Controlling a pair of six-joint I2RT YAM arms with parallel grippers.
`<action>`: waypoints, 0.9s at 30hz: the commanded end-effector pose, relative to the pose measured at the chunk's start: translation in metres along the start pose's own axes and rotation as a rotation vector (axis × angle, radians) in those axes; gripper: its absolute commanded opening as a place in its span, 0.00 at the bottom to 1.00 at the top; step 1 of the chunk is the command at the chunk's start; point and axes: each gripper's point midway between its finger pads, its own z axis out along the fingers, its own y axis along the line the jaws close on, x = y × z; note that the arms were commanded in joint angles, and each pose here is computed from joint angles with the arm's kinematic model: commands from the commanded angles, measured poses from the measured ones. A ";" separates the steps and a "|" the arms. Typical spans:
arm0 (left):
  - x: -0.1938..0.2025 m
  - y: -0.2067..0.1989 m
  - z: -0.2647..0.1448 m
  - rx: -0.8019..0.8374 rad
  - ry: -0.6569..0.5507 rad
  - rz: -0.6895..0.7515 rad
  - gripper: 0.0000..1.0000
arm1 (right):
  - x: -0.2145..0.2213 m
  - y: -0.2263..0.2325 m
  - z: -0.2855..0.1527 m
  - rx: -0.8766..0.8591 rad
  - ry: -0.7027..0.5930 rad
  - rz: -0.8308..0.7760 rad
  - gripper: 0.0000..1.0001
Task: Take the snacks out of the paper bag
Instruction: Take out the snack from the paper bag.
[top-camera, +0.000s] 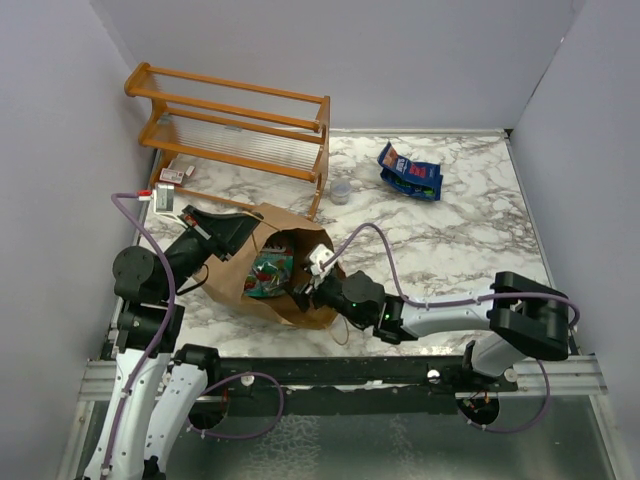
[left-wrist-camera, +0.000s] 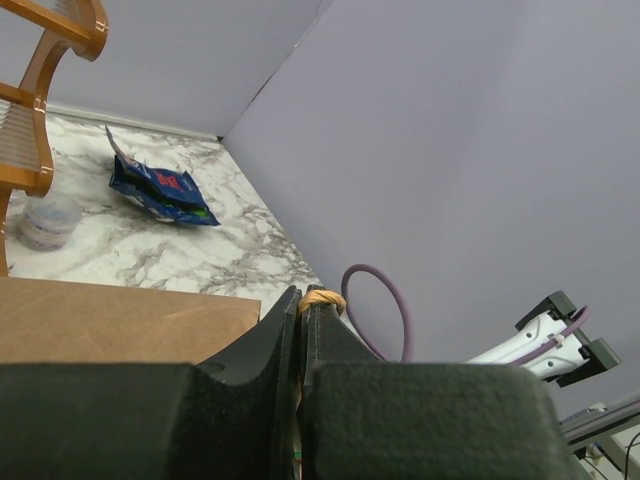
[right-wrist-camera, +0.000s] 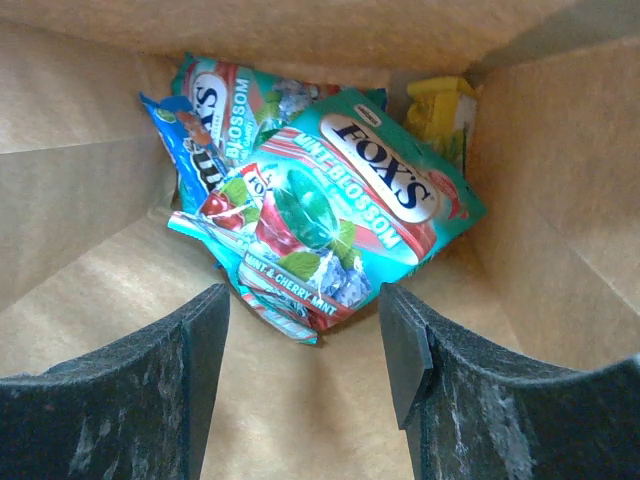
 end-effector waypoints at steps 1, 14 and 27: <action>-0.004 -0.009 -0.001 0.033 -0.016 0.013 0.00 | -0.024 0.023 0.003 -0.102 -0.054 -0.111 0.61; -0.001 -0.027 -0.003 0.121 0.020 0.042 0.00 | 0.003 0.006 0.044 0.133 0.089 0.002 0.61; 0.006 -0.032 -0.004 0.160 0.073 0.066 0.00 | 0.040 0.013 0.062 0.090 0.215 -0.080 1.00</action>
